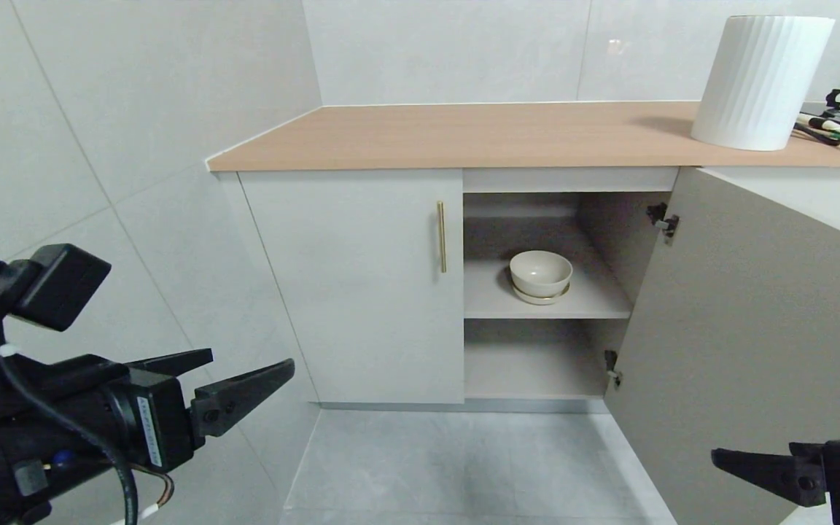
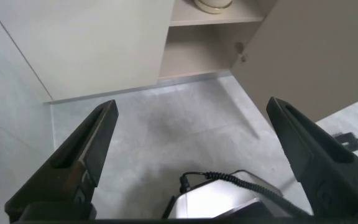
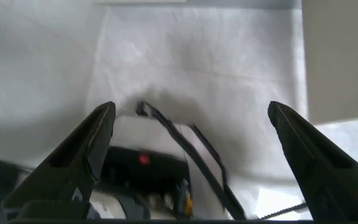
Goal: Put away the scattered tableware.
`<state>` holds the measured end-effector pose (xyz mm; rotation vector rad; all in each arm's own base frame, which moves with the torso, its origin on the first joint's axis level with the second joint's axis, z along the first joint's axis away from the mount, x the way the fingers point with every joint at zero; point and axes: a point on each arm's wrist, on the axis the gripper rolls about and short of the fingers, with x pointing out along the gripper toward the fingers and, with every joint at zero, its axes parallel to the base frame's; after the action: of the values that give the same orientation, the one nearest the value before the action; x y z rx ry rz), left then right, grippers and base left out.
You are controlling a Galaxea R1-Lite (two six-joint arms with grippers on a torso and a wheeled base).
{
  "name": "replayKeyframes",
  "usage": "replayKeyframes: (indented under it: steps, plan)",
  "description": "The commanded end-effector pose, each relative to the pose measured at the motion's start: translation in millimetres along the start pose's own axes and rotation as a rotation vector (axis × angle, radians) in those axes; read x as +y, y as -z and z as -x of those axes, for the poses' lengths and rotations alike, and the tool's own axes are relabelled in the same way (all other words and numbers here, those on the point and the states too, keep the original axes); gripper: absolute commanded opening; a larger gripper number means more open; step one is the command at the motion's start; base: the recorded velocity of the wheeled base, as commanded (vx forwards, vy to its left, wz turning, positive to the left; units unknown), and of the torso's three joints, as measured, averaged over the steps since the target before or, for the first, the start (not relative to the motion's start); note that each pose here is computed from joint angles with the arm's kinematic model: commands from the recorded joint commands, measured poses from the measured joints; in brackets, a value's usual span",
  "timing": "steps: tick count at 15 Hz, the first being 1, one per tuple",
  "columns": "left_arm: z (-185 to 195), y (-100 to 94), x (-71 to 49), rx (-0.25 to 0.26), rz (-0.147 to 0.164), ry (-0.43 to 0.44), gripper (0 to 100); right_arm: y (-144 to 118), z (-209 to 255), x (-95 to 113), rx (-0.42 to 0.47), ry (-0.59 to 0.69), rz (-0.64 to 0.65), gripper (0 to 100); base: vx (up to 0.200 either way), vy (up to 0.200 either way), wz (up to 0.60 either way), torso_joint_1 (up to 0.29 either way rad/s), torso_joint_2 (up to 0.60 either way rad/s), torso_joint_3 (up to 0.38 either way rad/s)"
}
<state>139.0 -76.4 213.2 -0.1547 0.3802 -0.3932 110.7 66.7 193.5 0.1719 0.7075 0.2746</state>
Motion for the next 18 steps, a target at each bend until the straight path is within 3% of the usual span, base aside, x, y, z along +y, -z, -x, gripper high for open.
replayKeyframes:
  steps: [1, 9, 11, 14, 18]
  plan:
    - [-0.5, 0.5, 0.0, 0.003, -0.003, 0.0, 100, -0.5, 5.6, -0.7, 0.007, 0.004, 0.005, 100, 0.0, -0.2, 0.0, 0.002, 0.0, 0.007]
    - [-1.3, 0.7, 0.0, 0.006, -0.001, 0.0, 100, 0.1, 21.6, -5.1, 0.184, 0.095, 0.026, 100, 0.0, -0.2, 0.0, 0.002, 0.0, 0.002]
    - [-1.2, 2.8, 0.5, 0.013, -0.003, 0.0, 100, -4.1, 21.1, -12.4, 0.179, 0.175, 0.017, 100, 0.0, -0.2, 0.0, 0.0, 0.0, 0.002]
    - [-1.6, 2.9, 0.5, 0.014, -0.004, 0.0, 100, -8.8, 19.7, -28.0, 0.159, 0.381, 0.012, 100, 0.0, 0.0, 0.0, 0.0, 0.0, 0.0]
    - [-1.6, 2.9, 0.5, 0.014, -0.004, 0.0, 100, -14.0, 21.2, -38.7, 0.127, 0.535, 0.003, 100, 0.0, 0.0, 0.0, 0.0, 0.0, 0.0]
